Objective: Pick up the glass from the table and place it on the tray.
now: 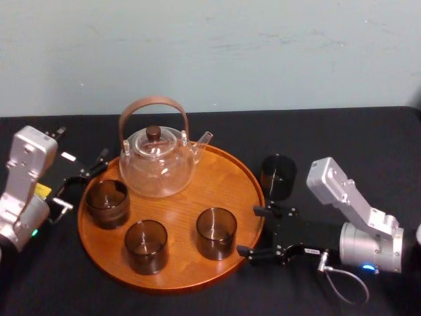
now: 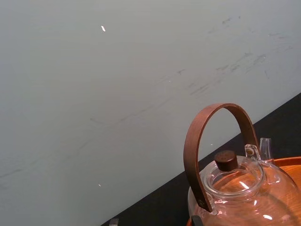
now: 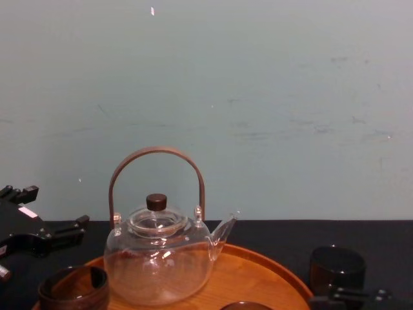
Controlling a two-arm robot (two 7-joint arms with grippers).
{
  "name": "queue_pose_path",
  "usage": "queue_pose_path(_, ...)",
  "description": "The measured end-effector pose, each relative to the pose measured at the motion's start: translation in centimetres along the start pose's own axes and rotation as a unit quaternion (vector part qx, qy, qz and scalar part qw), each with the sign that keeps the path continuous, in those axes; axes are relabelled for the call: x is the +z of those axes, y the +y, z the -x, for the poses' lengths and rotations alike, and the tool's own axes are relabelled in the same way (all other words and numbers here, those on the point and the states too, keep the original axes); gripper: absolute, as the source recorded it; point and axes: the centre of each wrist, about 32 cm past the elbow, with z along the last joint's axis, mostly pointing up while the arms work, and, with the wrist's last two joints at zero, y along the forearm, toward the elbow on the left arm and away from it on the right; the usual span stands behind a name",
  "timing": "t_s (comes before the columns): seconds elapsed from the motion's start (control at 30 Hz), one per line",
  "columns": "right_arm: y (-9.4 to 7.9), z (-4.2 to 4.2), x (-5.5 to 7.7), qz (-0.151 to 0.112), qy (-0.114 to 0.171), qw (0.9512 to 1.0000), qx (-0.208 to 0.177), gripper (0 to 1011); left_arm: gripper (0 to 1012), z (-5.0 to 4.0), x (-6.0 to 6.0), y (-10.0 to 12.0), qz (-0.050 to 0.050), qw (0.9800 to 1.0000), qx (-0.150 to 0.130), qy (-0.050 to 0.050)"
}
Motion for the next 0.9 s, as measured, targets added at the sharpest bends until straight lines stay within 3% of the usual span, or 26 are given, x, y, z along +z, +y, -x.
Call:
queue_pose_path(0.47,-3.8,-0.74,-0.5,-0.017,-0.004,0.9997,-0.019,1002,1002,0.00,0.0,0.0,0.000,1.0000,0.000,0.000)
queue_pose_path(0.67,-5.1,-1.18,-0.7,-0.020,0.003,0.9981,-0.058,1003,1001,0.00,0.0,0.0,0.000,1.0000,0.000,0.000)
queue_pose_path(0.9,-5.9,-1.83,-0.9,-0.008,0.026,0.9916,-0.126,1002,1001,0.00,0.0,0.0,0.000,1.0000,0.000,0.000)
